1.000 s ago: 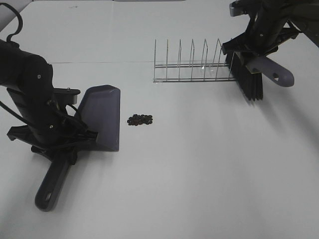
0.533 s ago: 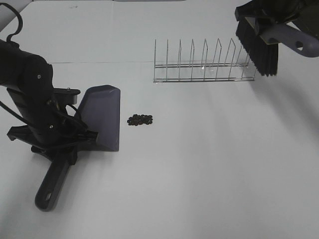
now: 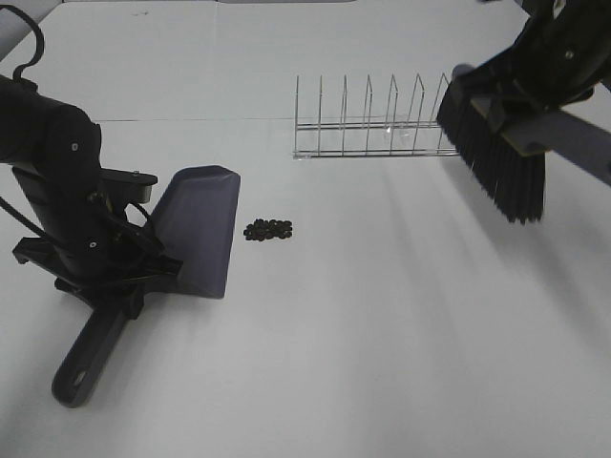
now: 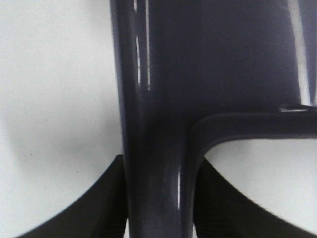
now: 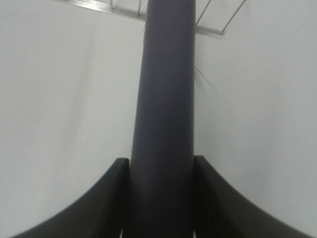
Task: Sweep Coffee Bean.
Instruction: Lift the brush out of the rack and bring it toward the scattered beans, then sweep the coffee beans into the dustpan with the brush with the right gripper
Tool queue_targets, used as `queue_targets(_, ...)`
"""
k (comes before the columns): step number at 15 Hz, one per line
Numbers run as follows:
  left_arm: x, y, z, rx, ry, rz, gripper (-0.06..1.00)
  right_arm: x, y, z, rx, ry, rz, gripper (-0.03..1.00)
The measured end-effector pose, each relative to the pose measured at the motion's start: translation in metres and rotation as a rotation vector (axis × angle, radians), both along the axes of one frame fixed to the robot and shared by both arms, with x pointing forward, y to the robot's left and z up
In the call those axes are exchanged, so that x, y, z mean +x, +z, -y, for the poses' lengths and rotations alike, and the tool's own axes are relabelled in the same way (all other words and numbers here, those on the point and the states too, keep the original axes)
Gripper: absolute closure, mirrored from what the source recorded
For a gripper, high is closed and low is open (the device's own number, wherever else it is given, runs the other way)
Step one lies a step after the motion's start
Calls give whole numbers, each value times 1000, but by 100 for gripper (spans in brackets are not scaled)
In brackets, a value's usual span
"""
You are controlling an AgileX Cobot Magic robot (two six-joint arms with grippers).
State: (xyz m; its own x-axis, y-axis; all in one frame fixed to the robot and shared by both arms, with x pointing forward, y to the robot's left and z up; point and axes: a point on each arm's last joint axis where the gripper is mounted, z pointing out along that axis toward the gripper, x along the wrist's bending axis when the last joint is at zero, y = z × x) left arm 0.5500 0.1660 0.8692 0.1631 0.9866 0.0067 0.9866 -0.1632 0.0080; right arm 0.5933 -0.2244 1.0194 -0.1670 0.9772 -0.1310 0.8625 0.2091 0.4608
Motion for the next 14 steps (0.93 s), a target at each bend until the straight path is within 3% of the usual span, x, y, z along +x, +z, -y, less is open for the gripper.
queue_targets(2,-3,0,-3,37,-9,-34,62,-10,-21,-23,-75,44,-58,60)
queue_targets(6,-8,0,-2,93,-30,-61,62,-10,-59,-68,-251,108,-29,60)
queue_targets(8,-9,-5,1,117,-52,-85,62,-10,-84,-91,-288,149,-52,60)
queue_targets(10,-5,-9,3,136,-52,-121,62,-7,-97,-115,-273,179,-62,60)
queue_targets(14,-3,-10,4,140,-62,-134,62,-1,-110,-153,-126,215,-77,60)
